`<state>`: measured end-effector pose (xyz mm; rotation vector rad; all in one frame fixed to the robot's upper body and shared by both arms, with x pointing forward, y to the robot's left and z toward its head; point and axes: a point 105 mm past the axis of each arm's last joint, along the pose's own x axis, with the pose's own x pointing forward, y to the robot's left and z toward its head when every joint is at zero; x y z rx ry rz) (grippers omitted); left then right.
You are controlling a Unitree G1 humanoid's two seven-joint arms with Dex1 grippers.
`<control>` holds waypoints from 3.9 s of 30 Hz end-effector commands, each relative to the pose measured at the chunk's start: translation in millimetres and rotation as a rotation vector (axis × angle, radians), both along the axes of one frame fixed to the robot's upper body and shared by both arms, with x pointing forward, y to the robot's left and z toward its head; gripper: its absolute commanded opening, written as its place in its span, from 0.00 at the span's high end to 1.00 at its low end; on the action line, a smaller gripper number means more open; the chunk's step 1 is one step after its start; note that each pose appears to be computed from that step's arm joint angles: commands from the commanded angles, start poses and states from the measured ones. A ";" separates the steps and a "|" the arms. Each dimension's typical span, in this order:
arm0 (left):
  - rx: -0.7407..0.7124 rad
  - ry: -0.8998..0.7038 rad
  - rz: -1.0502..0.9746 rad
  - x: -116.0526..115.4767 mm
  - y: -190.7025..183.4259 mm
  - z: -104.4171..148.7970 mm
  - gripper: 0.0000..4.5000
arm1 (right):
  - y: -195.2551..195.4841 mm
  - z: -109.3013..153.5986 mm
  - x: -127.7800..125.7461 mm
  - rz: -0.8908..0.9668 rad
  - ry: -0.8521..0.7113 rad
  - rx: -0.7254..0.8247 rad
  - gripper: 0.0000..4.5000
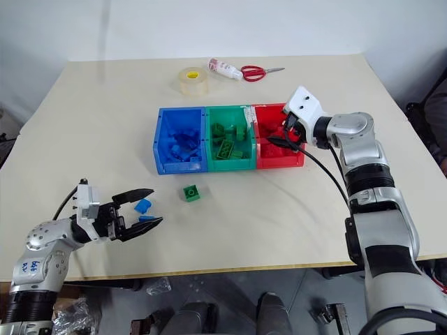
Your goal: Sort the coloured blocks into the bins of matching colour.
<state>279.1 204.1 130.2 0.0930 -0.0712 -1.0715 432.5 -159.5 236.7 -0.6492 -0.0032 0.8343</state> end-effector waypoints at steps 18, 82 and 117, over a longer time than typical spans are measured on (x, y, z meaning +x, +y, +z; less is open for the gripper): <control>0.134 0.039 0.160 -37.6 60.6 -1.4 0.00 | -64.9 -45.1 -145.1 0.227 0.368 -0.008 0.00; 0.063 -0.186 -0.034 84.4 -157.9 66.4 0.80 | -15.6 -33.2 -151.8 0.190 0.200 0.162 0.00; 0.344 -0.023 -0.007 18.8 11.6 42.8 0.00 | -15.1 -39.8 -146.0 0.281 0.245 0.162 0.00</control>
